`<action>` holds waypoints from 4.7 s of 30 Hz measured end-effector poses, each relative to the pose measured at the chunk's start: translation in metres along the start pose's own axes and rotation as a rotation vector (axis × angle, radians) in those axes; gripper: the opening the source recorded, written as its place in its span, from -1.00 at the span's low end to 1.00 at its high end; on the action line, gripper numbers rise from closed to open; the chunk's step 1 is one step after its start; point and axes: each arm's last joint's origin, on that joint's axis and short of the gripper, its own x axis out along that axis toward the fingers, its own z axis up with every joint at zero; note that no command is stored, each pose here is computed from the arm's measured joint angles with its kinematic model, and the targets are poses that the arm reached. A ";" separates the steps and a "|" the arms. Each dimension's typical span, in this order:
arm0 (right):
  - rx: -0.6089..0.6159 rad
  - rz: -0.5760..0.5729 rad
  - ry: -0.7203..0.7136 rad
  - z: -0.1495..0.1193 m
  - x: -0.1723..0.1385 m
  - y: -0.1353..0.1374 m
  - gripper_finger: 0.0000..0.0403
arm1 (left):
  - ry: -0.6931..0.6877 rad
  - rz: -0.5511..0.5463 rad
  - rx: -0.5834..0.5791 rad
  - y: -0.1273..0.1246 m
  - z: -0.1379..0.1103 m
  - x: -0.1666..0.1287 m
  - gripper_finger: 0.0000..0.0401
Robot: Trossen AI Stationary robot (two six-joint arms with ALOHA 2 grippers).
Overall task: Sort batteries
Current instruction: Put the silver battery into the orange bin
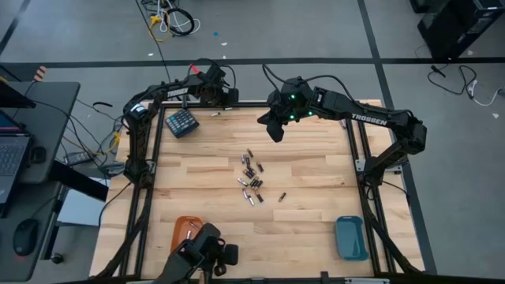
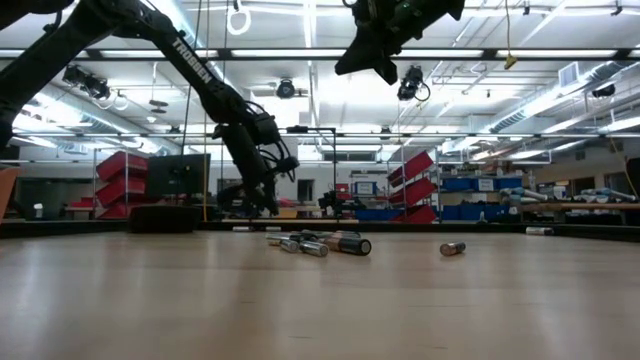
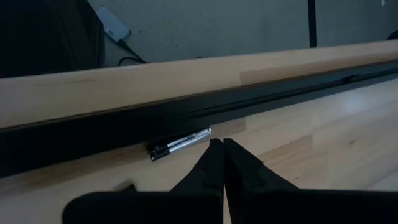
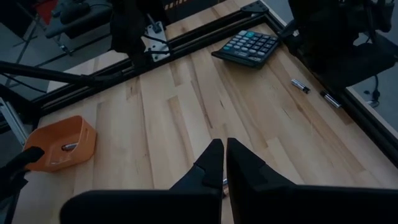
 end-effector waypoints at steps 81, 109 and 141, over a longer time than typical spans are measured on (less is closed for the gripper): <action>-0.009 0.016 -0.045 0.004 0.001 0.004 -0.96 | -0.008 0.206 0.107 -0.010 -0.001 0.020 -1.00; -0.044 0.023 -0.107 0.010 0.000 0.006 -0.95 | 0.298 0.057 0.082 -0.029 -0.034 0.011 -1.00; -0.050 0.037 -0.103 0.009 0.002 0.011 -0.96 | 0.042 0.275 0.005 -0.037 -0.029 -0.049 -1.00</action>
